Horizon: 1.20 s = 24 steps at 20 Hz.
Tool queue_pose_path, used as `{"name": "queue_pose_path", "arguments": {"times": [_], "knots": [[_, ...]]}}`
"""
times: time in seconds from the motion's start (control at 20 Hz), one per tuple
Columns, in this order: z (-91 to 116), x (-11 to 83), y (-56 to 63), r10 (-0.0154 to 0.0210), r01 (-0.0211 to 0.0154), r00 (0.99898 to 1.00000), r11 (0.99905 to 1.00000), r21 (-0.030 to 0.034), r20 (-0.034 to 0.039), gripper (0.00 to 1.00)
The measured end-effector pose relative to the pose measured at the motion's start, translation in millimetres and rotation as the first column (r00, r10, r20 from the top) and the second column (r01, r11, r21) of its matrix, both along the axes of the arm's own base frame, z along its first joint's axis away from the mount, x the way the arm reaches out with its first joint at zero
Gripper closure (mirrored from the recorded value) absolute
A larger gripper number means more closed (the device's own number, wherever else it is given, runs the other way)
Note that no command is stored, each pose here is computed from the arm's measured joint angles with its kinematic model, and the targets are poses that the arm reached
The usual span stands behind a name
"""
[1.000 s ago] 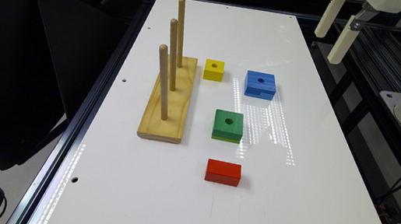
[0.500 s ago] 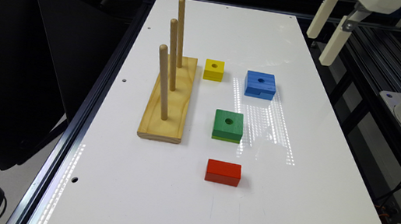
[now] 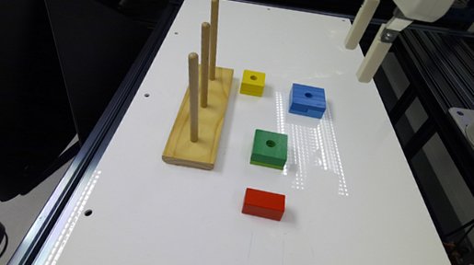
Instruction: Pick up green block.
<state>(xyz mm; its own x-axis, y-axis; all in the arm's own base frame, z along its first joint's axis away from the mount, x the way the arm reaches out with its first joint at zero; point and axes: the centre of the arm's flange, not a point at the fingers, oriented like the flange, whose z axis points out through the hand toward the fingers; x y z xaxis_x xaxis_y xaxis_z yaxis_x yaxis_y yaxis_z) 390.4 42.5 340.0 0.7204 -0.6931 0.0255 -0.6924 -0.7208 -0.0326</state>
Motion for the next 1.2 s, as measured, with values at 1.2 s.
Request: {"name": "queue_pose_path", "arguments": {"times": [1.2], "knots": [[-2,59.0,33.2,0.001,-0.0009,0.99998,0.99988,0.0155,-0.0058,0.0]]}}
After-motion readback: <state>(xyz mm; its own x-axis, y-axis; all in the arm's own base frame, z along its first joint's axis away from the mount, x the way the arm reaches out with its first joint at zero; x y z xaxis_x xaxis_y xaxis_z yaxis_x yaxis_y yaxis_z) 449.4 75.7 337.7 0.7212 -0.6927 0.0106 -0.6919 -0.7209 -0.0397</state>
